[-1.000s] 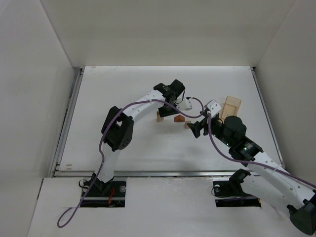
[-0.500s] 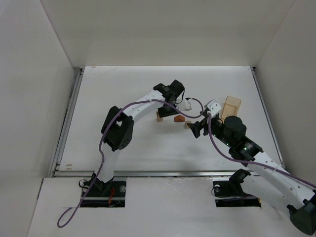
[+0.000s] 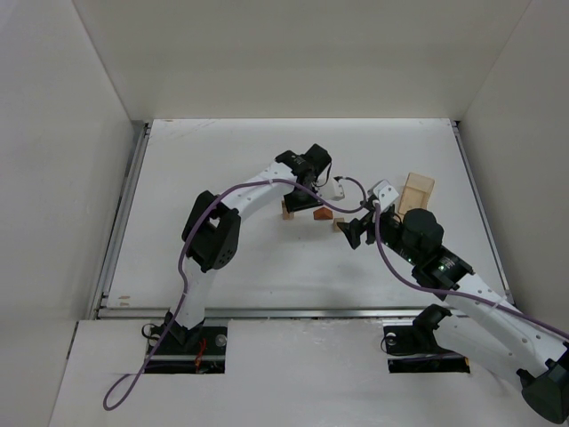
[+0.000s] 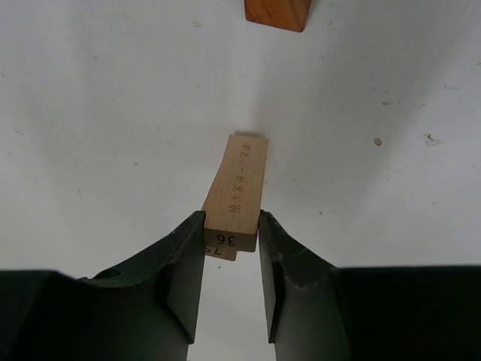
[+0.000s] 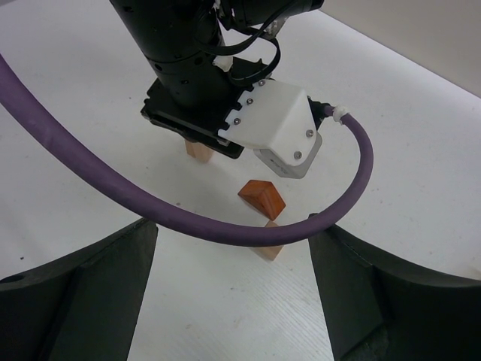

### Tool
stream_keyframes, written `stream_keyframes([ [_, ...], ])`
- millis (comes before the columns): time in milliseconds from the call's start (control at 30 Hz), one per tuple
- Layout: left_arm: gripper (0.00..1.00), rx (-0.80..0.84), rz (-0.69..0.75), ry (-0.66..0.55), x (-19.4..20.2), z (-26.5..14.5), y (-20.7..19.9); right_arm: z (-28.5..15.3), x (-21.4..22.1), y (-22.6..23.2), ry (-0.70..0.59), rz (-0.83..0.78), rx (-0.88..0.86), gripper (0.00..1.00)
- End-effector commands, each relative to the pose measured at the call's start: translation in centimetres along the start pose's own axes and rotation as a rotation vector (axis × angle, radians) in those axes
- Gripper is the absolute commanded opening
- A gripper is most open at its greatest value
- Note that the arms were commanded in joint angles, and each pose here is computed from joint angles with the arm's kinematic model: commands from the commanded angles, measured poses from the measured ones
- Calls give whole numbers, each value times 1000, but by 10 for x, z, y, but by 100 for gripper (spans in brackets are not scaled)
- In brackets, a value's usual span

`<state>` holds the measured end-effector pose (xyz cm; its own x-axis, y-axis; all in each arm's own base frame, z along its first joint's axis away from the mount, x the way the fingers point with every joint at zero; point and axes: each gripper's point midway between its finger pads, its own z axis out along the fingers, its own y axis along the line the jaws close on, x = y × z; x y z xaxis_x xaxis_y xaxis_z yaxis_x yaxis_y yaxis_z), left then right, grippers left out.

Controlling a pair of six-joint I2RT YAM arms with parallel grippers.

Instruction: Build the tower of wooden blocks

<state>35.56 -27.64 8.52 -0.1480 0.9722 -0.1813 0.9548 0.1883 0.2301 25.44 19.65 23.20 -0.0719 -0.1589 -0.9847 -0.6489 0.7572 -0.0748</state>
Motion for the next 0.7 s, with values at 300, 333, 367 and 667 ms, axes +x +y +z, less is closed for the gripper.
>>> stream_keyframes([
  [300, 18, 35, 19, 24, 8, 7, -8, 0, -8, 2, -31, 18, -3, 86],
  [333, 18, 35, 19, 24, 8, 7, -8, 0, -8, 2, -31, 18, -3, 86],
  [367, 20, 35, 19, 24, 8, 7, -8, 0, -8, 2, -31, 18, -3, 86],
  [667, 32, 29, 18, 16, 6, 5, -6, 0, -8, 2, -31, 18, -3, 86],
])
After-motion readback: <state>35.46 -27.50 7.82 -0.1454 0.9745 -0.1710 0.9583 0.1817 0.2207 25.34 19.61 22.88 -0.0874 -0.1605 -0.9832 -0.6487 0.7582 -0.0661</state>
